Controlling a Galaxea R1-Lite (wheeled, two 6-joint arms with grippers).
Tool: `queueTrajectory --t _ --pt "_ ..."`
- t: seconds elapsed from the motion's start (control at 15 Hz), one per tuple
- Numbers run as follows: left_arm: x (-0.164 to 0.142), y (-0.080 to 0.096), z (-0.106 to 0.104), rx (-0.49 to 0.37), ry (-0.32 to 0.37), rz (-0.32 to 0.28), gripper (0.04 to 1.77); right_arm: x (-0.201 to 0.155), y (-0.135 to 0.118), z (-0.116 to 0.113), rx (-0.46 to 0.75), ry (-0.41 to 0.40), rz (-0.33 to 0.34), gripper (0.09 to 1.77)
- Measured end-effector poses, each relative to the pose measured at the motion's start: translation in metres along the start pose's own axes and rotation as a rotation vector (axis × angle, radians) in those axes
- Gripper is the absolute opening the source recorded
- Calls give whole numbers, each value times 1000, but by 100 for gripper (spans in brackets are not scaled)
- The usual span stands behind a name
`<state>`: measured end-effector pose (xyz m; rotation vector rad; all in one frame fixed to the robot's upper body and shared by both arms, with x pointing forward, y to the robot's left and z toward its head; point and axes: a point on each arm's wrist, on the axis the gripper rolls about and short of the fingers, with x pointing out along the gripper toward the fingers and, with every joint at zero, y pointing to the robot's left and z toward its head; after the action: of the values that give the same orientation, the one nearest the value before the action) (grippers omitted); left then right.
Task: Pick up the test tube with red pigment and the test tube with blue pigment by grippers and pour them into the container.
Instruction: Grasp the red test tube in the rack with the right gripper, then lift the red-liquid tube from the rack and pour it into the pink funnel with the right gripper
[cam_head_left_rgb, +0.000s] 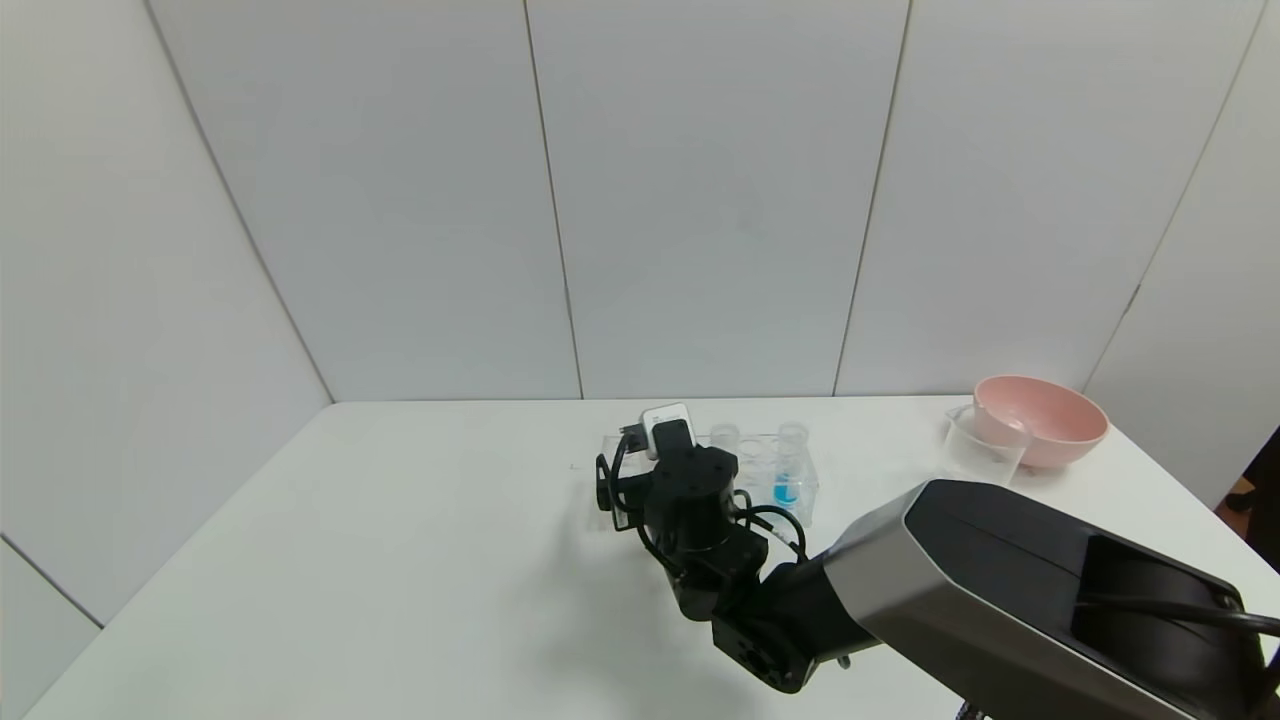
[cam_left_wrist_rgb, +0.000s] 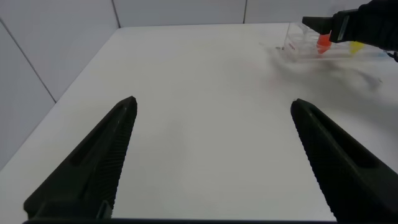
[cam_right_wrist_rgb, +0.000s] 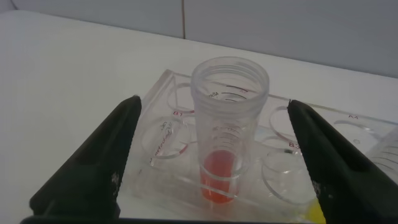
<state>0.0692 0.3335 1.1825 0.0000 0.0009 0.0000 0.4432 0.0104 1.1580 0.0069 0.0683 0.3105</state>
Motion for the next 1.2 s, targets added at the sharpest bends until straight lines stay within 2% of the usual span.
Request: queueTrajectory --t 0.07,0.2,0.33,0.53,0.6,1.0,1.2 --pt "0 0 0 0 0 0 176 0 1 0 -1 0 0 168" --pt "0 0 0 0 0 0 176 -1 1 0 -2 3 2 131" --pt "0 0 0 0 0 0 176 -2 1 -1 -3 5 2 104" --pt "0 0 0 0 0 0 176 -3 1 -1 -2 4 2 71" --pt "0 0 0 0 0 0 176 -3 1 0 -2 4 1 51" --pt "0 0 0 0 0 0 176 -4 3 2 -2 1 2 52" --pt "0 0 0 0 0 0 176 -7 4 14 3 -15 7 52"
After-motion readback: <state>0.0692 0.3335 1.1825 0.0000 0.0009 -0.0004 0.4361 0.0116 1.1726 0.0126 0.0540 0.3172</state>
